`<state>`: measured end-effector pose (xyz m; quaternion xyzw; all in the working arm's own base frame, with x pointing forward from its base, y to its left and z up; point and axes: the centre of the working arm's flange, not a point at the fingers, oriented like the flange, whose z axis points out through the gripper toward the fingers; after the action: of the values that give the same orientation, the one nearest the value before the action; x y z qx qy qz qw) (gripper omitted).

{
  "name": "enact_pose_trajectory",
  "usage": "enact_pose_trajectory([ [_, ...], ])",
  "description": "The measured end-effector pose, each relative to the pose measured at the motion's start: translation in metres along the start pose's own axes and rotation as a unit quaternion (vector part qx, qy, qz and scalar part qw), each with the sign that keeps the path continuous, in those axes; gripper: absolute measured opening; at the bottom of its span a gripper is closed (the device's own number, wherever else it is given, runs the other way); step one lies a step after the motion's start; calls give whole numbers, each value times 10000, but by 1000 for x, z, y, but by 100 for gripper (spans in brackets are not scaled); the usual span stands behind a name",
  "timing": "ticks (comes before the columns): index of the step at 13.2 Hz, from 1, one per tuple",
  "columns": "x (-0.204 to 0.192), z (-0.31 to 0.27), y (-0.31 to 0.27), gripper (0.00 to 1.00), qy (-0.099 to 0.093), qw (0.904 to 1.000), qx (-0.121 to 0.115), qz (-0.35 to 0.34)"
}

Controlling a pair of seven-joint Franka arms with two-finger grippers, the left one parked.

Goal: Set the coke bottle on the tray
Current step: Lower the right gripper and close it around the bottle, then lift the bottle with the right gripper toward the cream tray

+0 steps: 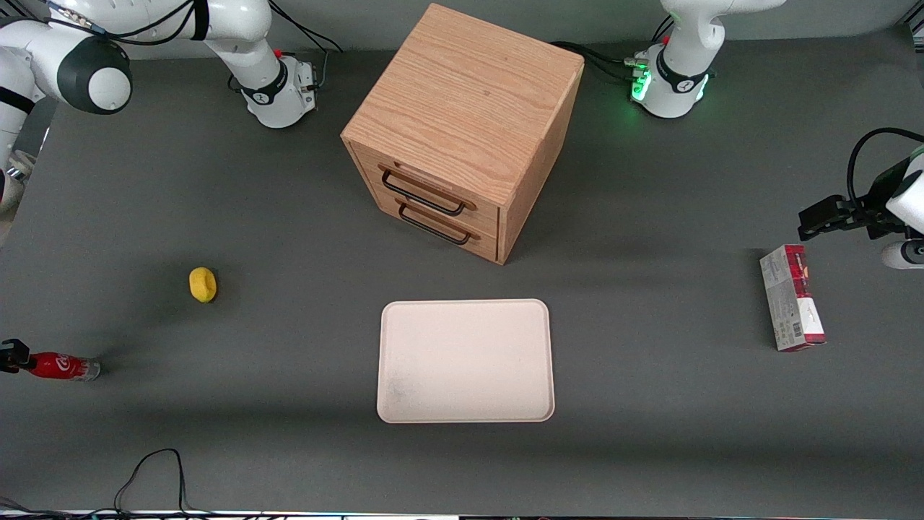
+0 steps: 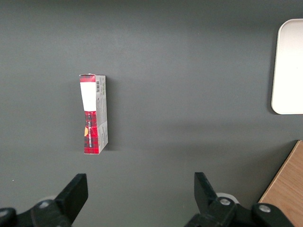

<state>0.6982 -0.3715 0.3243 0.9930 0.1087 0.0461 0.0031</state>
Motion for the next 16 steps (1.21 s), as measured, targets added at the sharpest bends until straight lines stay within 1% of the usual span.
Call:
enact_pose_trajectory([
  [1,0,0,0,32,-10,10000,9,-10],
  [2,-1,-1,-1,32,-64,10000,59,-18],
  [4,-5,-12,-3,32,-224,9996,193,-30],
  [6,-9,-52,-6,32,-313,9992,240,-55],
  [7,-12,-80,-7,32,-310,9992,242,-115],
  [9,-22,-145,-13,32,-216,9992,185,-274],
  [12,-49,-246,-26,32,-17,9990,33,-447],
  [14,-74,-310,-39,32,67,9990,-34,-434],
  [16,-99,-358,-53,32,107,9991,-57,-404],
])
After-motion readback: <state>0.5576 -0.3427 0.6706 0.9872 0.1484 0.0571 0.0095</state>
